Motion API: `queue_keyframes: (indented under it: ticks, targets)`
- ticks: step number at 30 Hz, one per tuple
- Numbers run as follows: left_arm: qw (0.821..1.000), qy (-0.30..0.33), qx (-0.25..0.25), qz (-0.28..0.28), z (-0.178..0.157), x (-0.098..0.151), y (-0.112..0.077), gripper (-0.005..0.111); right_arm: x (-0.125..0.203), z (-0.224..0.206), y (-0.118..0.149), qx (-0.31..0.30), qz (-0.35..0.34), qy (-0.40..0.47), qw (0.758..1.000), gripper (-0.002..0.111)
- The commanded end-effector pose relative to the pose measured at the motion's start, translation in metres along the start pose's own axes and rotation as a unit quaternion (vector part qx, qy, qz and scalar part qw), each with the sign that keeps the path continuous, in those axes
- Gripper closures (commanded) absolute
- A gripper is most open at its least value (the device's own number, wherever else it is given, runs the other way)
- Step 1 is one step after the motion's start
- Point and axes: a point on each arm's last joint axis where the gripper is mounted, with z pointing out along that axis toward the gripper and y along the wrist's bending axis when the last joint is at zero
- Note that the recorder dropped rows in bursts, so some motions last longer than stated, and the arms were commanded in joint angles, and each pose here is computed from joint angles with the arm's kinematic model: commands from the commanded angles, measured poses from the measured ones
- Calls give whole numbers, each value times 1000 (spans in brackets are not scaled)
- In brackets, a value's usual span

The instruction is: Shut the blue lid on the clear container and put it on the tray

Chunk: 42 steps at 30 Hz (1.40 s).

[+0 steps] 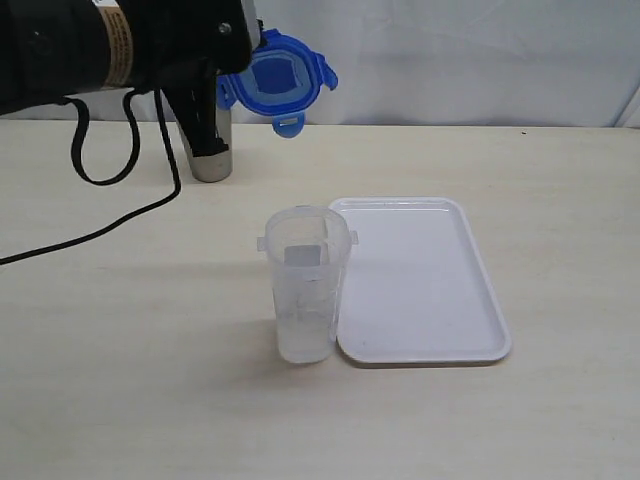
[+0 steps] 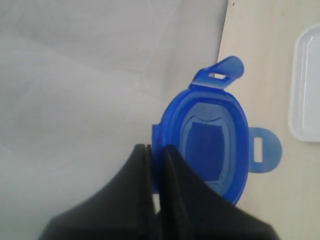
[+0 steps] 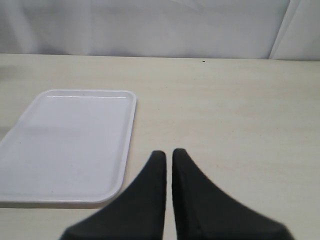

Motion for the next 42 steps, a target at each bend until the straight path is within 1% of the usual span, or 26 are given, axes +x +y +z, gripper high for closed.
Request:
queue_keyframes:
  ticks: [1, 6, 13, 19, 21, 25, 33, 42]
  targets:
    - [999, 33, -4, 24, 0, -15, -7, 107, 0, 0, -1, 4, -6, -3, 1000, 104]
    - [994, 74, -14, 75, -3, -30, -17, 107, 0, 0, -1, 4, -6, -3, 1000, 104]
    - [995, 66, 1, 80, -6, -47, -34, 107, 0, 0, -1, 4, -6, -3, 1000, 104]
    - [993, 61, 28, 98, -8, -49, -54, 107, 0, 0, -1, 4, -6, -3, 1000, 104]
    - [992, 63, 34, 99, -8, -46, -58, 107, 0, 0, -1, 4, -6, -3, 1000, 104]
    - [992, 68, 35, 97, -9, -45, -60, 107, 0, 0, -1, 4, -6, -3, 1000, 104]
    - [995, 33, 52, 75, -8, -51, -63, 107, 0, 0, -1, 4, -6, -3, 1000, 104]
    - [996, 32, 55, 62, -8, -51, -64, 107, 0, 0, -1, 4, -6, -3, 1000, 104]
